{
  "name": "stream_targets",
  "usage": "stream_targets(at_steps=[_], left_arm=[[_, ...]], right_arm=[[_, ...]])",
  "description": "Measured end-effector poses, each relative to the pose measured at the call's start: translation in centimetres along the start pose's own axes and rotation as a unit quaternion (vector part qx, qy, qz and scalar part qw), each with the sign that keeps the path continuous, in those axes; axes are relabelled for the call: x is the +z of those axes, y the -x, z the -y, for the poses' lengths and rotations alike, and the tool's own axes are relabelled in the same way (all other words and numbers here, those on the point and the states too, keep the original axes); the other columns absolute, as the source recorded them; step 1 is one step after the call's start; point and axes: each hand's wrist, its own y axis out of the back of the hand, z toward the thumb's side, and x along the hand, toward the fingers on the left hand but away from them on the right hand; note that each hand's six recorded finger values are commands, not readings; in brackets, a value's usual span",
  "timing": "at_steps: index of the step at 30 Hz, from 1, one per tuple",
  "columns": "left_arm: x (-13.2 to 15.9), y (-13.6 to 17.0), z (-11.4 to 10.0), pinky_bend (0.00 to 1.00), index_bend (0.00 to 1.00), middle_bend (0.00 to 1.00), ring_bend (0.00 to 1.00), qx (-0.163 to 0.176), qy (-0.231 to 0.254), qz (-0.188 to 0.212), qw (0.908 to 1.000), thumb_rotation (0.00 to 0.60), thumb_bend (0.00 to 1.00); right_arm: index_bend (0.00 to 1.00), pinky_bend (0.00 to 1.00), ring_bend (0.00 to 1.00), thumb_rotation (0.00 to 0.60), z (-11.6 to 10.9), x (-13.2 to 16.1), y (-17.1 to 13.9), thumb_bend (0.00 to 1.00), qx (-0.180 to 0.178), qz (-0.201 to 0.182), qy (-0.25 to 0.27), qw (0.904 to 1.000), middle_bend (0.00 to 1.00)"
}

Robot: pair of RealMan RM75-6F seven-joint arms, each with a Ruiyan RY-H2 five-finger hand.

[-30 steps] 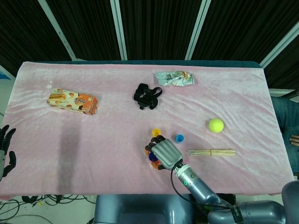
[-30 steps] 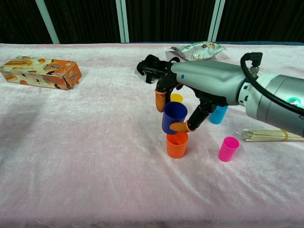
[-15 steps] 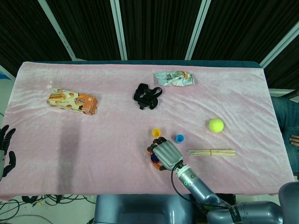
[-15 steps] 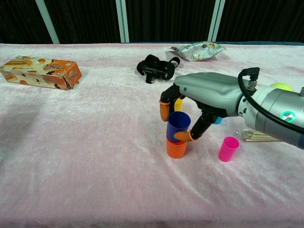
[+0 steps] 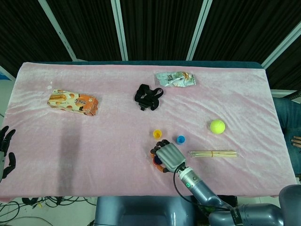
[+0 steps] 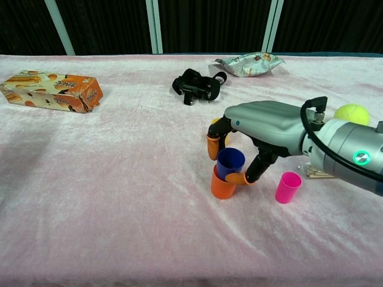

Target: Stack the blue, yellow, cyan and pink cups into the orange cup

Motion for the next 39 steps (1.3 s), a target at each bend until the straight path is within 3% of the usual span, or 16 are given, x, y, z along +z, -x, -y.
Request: stream_targets(at_steps=[4,14,19,27,39], left_arm=[[0.0,0.0,0.0,0.03,0.08,0.02,0.00,0.000,0.000,0.000,1.0000,0.600,0.69],[0.0,0.0,0.0,0.03,0.08,0.02,0.00,0.000,0.001,0.000,1.0000,0.600,0.69],[-0.1,0.0,0.0,0.03,0.08,0.02,0.00,0.000,0.001,-0.001,1.0000,0.600,0.69],[-0.3,-0.1,-0.1,0.03,0.08,0.02,0.00,0.000,0.001,-0.006,1.0000,0.600,0.69],[-0.6,-0.2,-0.1,0.03,0.08,0.02,0.00,-0.002,0.002,-0.010,0.9999,0.600,0.69]], right_arm=[[0.23,0.20,0.18,0.600,0.0,0.0,0.1,0.18,0.007,0.002,0.000,1.0000,0.19],[0.23,0.20,0.19,0.600,-3.3,-0.5,1.5,0.18,-0.028,0.013,0.022,0.9993,0.22],[0.23,0.20,0.20,0.600,-4.8,-2.6,3.5,0.18,-0.045,0.044,0.031,0.9976,0.23],[0.25,0.20,0.19,0.600,-4.0,-5.8,7.3,0.18,-0.026,0.089,0.042,0.9948,0.25],[0.34,0.20,0.19,0.600,-1.6,-6.1,9.5,0.18,-0.002,0.100,0.053,0.9935,0.35]])
